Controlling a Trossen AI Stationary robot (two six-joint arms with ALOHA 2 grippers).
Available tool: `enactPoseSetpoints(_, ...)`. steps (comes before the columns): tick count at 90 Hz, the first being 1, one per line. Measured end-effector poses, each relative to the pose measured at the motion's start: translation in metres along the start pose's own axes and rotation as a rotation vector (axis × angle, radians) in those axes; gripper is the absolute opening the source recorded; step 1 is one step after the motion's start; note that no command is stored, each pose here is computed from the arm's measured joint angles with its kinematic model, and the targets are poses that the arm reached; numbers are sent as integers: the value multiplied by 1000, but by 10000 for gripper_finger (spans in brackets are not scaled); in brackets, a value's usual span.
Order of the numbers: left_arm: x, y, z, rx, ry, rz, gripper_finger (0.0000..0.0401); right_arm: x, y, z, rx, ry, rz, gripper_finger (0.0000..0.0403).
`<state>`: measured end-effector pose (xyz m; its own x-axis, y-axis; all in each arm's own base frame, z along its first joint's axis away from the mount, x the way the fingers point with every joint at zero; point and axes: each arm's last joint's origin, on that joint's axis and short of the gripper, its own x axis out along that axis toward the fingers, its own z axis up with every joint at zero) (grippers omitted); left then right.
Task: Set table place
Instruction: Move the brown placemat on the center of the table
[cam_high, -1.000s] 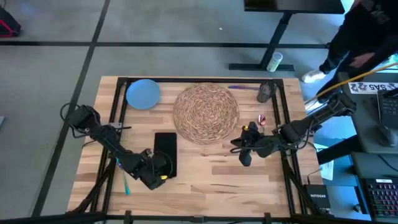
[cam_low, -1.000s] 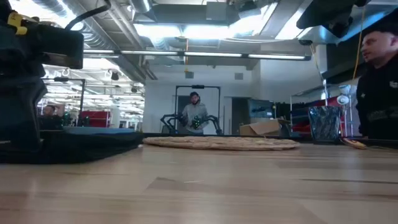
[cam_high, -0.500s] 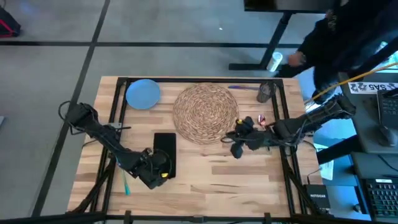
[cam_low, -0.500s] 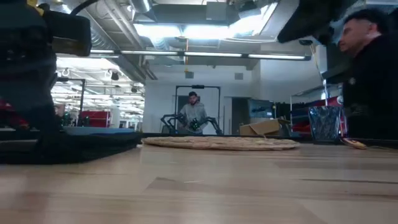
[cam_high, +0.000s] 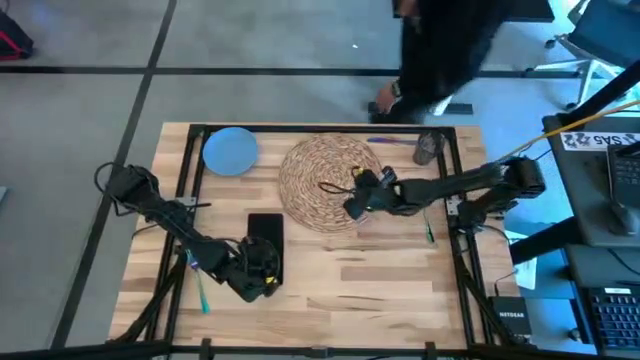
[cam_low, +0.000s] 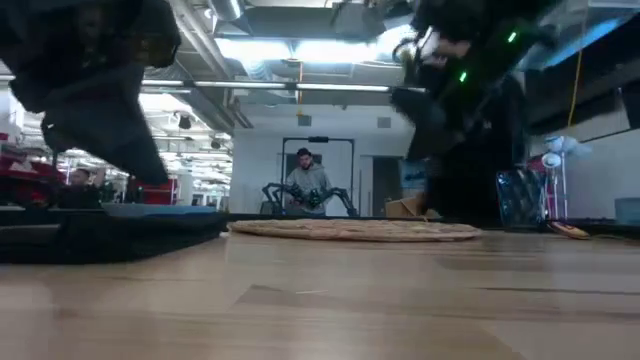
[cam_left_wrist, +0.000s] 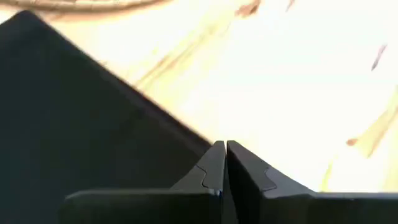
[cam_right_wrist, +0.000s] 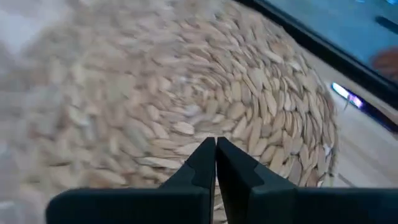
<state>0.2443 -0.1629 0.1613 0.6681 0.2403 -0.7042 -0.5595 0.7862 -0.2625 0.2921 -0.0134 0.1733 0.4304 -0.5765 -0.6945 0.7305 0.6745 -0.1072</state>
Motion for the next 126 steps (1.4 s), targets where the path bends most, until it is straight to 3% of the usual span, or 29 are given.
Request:
enactPoseSetpoints(21, -14, -5, 13, 18, -61, -73, 0, 24, 17, -6, -61, -27, 57, 0)
enactPoseSetpoints(41, -31, -2, 31, 39, -149, -96, 0, 46, 6, 2, -43, -45, 7, 0)
enactPoseSetpoints(55, -34, 0, 39, 58, -169, -91, 0, 66, -1, -4, -39, 6, -33, 0)
enactPoseSetpoints(72, -33, 2, 42, 42, -192, -71, 0, 81, 10, -24, -90, 97, 16, 0)
enactPoseSetpoints(101, -34, 1, 39, 31, -188, -80, 0, 44, 46, -65, -193, 148, 79, 0)
enactPoseSetpoints(126, -34, 1, 39, 36, -188, -79, 0, 5, 59, -91, -173, 199, 96, 0)
